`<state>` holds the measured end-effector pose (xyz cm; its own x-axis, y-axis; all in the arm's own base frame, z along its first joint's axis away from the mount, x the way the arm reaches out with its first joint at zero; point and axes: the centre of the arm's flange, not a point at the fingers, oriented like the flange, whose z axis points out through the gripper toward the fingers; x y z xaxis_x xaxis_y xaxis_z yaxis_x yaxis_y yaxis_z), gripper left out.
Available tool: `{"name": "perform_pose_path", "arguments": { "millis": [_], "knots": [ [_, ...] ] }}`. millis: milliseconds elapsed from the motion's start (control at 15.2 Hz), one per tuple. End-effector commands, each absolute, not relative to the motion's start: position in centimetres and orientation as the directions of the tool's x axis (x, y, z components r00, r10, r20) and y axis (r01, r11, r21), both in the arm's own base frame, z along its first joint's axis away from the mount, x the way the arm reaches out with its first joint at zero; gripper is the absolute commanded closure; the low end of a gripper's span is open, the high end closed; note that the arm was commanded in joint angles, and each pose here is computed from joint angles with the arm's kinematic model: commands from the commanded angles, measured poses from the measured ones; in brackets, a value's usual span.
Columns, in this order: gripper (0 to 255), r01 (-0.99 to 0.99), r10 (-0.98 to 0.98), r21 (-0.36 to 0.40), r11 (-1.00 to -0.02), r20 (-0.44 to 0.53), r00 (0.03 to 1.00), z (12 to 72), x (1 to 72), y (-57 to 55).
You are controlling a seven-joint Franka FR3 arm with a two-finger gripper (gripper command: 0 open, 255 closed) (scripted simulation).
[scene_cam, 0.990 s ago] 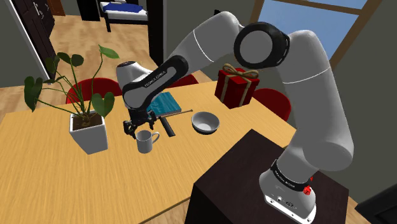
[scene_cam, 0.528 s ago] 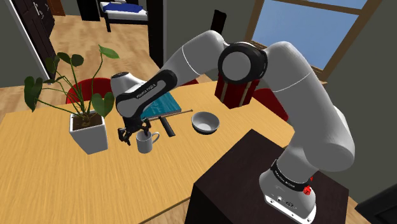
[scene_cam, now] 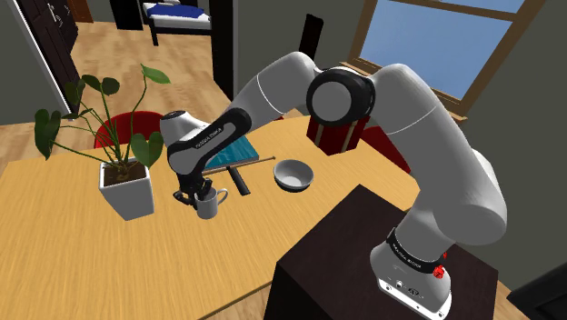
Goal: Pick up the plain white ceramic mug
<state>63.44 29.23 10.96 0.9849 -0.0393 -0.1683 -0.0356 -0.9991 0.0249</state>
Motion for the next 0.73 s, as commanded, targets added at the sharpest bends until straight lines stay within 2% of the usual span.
{"name": "perform_pose_path", "arguments": {
  "millis": [0, 396, 660],
  "knots": [
    [255, -0.036, -0.039, 0.025, -0.999, -0.168, 0.985, 11.0, 63.5, 29.2],
    [255, -0.036, -0.039, 0.025, -0.999, -0.168, 0.985, 10.9, 63.4, 29.3],
    [255, -0.036, -0.039, 0.025, -0.999, -0.168, 0.985, 13.0, 63.4, 29.3]
  ]
}}
